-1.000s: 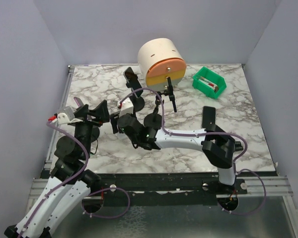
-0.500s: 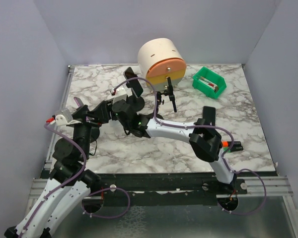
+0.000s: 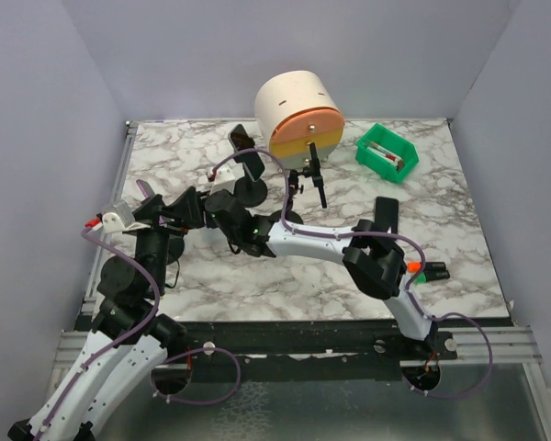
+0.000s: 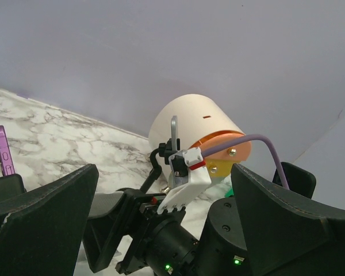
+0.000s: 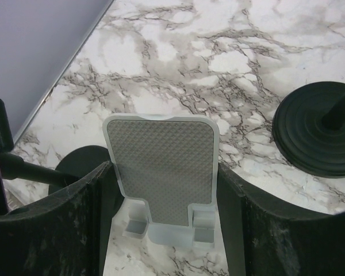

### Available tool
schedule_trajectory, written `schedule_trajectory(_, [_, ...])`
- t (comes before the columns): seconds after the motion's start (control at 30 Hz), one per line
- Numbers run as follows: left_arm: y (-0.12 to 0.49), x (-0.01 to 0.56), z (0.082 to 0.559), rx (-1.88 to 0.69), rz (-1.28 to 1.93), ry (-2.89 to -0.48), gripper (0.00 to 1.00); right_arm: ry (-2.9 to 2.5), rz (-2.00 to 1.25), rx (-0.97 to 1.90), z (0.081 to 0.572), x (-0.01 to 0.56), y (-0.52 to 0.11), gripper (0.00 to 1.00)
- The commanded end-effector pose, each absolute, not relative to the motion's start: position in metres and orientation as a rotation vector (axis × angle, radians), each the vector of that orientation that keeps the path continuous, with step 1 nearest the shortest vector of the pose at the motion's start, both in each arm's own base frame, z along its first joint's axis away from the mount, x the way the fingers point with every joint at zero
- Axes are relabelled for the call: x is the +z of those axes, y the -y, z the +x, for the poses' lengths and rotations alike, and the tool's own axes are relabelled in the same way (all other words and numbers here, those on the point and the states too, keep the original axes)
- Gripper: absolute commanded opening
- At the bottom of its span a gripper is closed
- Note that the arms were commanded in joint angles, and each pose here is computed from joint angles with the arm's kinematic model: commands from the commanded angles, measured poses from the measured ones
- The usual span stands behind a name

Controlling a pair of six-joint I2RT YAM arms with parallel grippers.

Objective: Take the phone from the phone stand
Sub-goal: Place the phone stand at the center of the board.

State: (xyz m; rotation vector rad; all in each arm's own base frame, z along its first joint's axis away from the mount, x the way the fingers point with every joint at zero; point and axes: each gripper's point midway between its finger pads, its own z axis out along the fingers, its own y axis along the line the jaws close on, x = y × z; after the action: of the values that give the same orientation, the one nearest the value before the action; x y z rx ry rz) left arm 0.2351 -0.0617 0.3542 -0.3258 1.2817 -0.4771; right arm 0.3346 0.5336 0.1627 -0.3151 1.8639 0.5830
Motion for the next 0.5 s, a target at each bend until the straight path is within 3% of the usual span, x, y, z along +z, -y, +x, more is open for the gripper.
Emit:
schedule_trajectory(0.0, [0.061,0.358,0.234,-0.478,-0.331,-1.282,0.98,-1.914,-0.279,0.531,0.336,0.138,-0.531,0.50])
schedule_trajectory(0.47, [0.065,0.352,0.240,-0.470,-0.333,-1.320,0.98,-1.939,-0.168,0.410,0.301,0.141,-0.497,0.53])
